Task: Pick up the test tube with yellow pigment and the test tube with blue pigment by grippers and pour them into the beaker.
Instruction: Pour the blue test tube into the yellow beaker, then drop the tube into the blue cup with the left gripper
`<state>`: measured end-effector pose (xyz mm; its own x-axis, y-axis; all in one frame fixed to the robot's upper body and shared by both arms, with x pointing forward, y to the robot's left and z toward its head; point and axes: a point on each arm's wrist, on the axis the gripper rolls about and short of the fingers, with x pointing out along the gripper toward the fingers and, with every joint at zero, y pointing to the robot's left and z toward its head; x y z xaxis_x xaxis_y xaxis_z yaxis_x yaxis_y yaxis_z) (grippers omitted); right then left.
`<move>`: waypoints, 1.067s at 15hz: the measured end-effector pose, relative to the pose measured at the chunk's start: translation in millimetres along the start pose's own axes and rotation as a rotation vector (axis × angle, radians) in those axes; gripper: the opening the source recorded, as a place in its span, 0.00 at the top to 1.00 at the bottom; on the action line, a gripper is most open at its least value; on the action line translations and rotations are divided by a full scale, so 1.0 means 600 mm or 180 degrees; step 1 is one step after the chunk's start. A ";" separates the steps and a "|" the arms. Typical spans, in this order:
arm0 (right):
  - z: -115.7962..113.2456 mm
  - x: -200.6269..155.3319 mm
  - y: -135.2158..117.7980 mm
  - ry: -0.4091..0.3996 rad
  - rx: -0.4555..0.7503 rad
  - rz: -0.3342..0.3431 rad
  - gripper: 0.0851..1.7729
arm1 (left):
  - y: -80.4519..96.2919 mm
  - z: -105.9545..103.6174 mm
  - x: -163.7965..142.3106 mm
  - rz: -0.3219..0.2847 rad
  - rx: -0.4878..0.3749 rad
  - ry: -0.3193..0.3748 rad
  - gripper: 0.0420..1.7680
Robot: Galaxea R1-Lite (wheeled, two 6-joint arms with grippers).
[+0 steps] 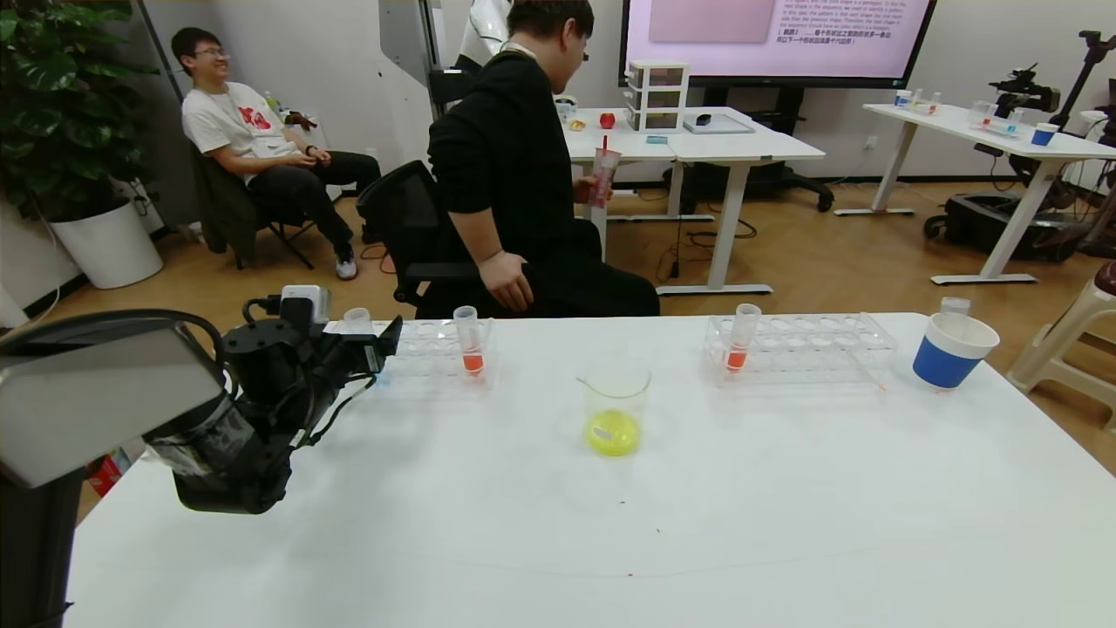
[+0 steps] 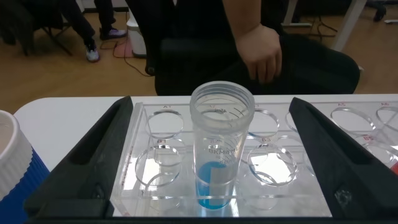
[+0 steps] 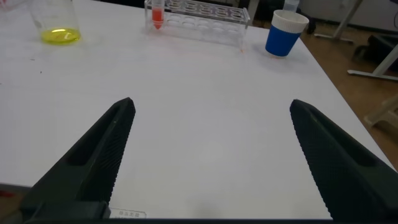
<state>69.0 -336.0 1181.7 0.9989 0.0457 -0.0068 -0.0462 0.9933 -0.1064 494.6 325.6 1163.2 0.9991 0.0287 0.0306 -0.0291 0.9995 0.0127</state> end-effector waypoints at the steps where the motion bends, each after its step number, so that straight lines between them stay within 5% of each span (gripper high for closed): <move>1: 0.000 0.000 0.000 0.0000 0.0000 -0.0001 0.02 | 0.000 -0.004 0.002 -0.0003 -0.0001 0.0012 0.01; 3: 0.000 0.000 0.000 0.0000 0.0000 0.0000 0.02 | -0.001 -0.009 0.003 -0.0011 -0.0003 0.0028 0.10; 6: 0.000 0.000 0.000 0.0000 -0.0001 -0.0001 0.02 | -0.002 -0.009 0.005 -0.0025 -0.0007 0.0012 0.76; 7: 0.000 0.000 0.000 0.0000 -0.0001 0.0000 0.02 | -0.004 -0.009 0.005 -0.0029 -0.0006 0.0008 0.82; 9: 0.000 0.000 0.000 -0.0001 -0.0001 0.0000 0.02 | -0.004 -0.008 0.005 -0.0032 -0.0008 0.0000 0.72; 16: 0.000 0.000 0.000 0.0000 -0.0001 -0.0001 0.02 | -0.007 0.042 0.002 -0.0037 -0.0037 -0.0094 0.74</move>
<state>69.0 -335.9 1181.7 0.9990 0.0453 -0.0068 -0.0458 0.9932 -0.1068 494.9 321.3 1188.1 0.9980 0.0169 0.0601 -0.0170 0.9999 0.0017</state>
